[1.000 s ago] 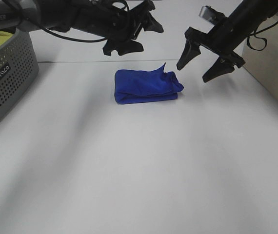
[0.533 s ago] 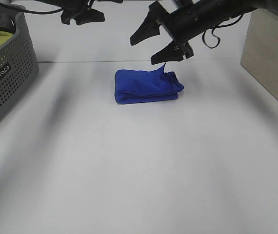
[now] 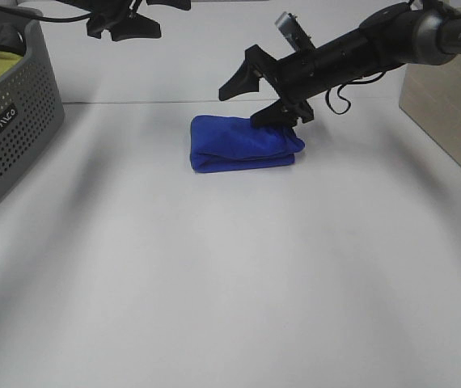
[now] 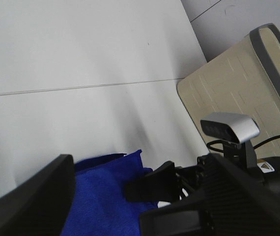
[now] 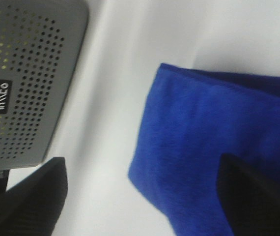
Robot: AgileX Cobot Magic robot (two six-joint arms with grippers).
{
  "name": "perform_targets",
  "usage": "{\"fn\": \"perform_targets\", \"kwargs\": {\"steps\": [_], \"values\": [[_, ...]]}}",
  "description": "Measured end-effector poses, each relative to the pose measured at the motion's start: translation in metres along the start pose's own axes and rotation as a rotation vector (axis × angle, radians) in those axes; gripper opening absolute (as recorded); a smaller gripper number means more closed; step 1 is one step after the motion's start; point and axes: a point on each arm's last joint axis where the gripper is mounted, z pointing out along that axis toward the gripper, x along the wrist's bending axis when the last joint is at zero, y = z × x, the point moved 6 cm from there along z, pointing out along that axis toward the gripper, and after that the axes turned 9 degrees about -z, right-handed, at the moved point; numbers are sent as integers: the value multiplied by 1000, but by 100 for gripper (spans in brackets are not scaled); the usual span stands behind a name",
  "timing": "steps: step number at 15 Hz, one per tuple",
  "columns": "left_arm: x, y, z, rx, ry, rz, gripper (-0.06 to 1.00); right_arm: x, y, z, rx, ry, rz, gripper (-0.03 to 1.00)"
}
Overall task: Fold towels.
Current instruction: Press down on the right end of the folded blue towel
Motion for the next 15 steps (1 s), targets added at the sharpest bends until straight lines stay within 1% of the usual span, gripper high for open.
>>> {"fn": "perform_targets", "kwargs": {"steps": [2,4,6,11,15], "values": [[0,0,0,0,2,2,70,-28,-2,-7,9,-60,21,78],[0,0,0,0,2,4,70,-43,-9,-5,36,-99,35,78],[0,0,0,0,2,7,70,-45,-9,-5,37,-113,29,78],[2,-1,0,4,11,20,70,-41,-5,-15,46,-149,-26,78],[5,-4,0,29,32,46,70,-43,-3,-24,54,-166,-24,78]]}}
